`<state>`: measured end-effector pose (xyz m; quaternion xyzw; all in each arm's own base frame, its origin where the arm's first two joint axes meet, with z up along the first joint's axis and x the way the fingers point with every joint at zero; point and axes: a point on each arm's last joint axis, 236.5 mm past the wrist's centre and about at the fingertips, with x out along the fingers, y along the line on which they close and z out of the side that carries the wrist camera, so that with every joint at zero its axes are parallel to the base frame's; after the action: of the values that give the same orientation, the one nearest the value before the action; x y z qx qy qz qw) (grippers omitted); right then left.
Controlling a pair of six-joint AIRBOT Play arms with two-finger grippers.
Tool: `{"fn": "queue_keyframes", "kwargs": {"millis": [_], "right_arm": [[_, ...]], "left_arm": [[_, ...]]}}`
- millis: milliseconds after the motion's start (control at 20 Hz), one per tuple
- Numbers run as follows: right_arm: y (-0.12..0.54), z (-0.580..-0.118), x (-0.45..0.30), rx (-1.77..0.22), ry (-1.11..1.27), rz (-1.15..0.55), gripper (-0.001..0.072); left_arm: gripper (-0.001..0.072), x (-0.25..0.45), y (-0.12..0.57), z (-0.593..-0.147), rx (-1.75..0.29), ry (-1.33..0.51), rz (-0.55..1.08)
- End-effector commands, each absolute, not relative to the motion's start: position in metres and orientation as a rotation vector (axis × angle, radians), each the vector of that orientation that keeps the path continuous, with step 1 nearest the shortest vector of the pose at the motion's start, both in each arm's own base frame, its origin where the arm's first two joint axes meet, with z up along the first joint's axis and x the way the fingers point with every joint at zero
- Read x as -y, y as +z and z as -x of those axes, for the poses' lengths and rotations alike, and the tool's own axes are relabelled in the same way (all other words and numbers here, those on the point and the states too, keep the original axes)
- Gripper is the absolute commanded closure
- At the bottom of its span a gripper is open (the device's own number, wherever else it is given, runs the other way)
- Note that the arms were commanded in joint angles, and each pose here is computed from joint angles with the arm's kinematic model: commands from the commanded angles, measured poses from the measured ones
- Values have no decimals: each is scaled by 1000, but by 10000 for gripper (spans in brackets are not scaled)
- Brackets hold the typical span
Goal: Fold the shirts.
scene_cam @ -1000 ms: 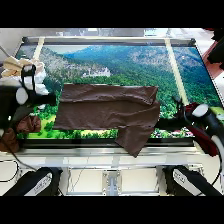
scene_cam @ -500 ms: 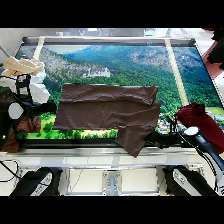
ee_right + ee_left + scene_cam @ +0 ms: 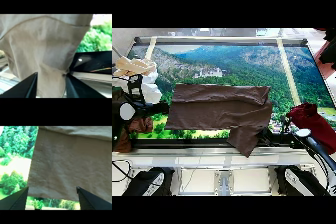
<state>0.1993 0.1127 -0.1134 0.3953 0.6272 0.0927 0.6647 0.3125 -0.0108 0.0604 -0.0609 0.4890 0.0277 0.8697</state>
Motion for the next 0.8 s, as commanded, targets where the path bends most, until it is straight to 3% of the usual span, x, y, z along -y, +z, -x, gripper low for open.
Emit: {"fn": "queue_keyframes", "kwargs": {"millis": [0,100,200,350,400,600,750], "right_arm": [[-122,-184,-119,-1451,201,-929,350],[-119,-187,-121,-1435,220,-939,353],[-114,-196,-124,-1391,249,-948,502],[-112,-201,-125,-1365,257,-950,659],[-112,-202,-124,-1361,257,-946,681],[-102,-211,-130,-1311,299,-973,683],[-92,-218,-135,-1268,342,-990,683]], "left_arm": [[17,14,60,-312,-1024,51,138],[17,14,60,-312,-1024,50,139],[17,14,60,-312,-1024,50,139],[17,14,60,-312,-1024,50,139],[17,14,60,-312,-1024,50,139],[17,12,71,-327,-942,54,145],[19,-28,57,-320,-936,311,256]]}}
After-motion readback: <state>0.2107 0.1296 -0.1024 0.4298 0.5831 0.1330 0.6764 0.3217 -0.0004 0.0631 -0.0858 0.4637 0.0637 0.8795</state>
